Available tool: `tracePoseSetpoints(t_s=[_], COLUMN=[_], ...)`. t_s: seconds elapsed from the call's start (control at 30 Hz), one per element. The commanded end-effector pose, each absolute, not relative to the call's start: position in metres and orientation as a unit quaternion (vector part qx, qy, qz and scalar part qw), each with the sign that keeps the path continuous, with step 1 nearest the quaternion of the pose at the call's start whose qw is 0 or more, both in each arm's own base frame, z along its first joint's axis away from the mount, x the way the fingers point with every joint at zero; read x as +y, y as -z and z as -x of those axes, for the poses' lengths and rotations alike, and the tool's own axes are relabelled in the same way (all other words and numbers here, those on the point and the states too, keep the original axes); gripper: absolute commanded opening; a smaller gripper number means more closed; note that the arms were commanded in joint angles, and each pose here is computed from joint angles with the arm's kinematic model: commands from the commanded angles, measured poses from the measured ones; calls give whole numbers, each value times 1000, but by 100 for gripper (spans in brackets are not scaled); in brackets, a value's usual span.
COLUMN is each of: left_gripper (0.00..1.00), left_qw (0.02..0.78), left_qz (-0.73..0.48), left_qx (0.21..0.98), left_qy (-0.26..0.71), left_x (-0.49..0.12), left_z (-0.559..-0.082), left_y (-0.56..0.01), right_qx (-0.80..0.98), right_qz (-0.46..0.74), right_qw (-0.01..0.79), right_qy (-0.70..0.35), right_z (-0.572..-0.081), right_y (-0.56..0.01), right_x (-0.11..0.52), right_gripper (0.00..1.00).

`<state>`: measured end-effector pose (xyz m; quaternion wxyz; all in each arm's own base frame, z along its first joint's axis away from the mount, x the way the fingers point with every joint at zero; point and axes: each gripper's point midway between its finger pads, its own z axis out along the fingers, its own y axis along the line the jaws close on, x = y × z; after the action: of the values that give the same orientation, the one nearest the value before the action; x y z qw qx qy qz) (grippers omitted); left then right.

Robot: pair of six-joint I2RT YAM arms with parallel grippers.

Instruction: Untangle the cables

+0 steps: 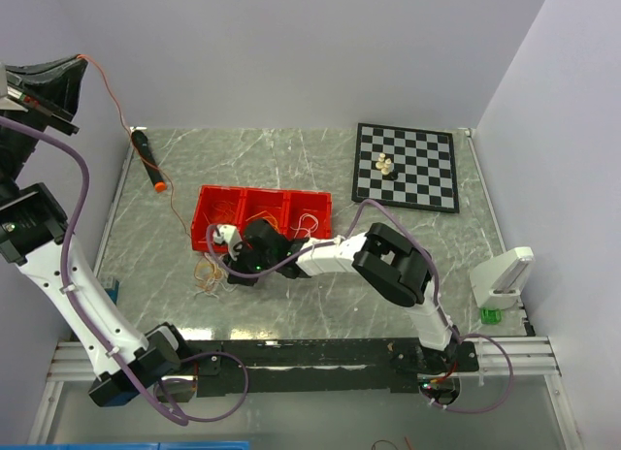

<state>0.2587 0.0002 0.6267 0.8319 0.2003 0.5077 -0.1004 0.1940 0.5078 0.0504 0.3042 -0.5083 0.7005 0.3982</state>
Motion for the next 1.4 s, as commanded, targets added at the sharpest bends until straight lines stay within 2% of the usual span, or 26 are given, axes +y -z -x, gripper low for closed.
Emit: tracePoseSetpoints(t_s=[0.0,0.03,0.2,0.33,0.7,1.13,1.37], left_gripper=[1,1,2,1,1,1,1], left_qw=[845,846,847,854,881,845,814], left_qz=[-203,-202,-201,-178,-7,-19,-54], left_qx=[487,487,487,487,469,533,561], left_qy=[84,84,75,47,-60,-26,-140], left_x=[-2,-1,1,17,107,127,119], left_z=[-252,-253,-254,-263,-291,-349,-378], left_y=[-643,-643,-644,-646,-679,-616,-572], right_qx=[698,699,714,724,748,702,639], right_qz=[508,507,486,464,358,227,132], right_qw=[315,316,323,341,434,557,644], right_qy=[-395,-393,-387,-380,-352,-382,-400], right_z=[-196,-196,-191,-179,-155,-135,-132], right_y=[-56,-55,-66,-81,-142,-238,-309], right_x=[504,501,483,445,322,210,153], right_gripper=[4,0,0,0,0,0,0])
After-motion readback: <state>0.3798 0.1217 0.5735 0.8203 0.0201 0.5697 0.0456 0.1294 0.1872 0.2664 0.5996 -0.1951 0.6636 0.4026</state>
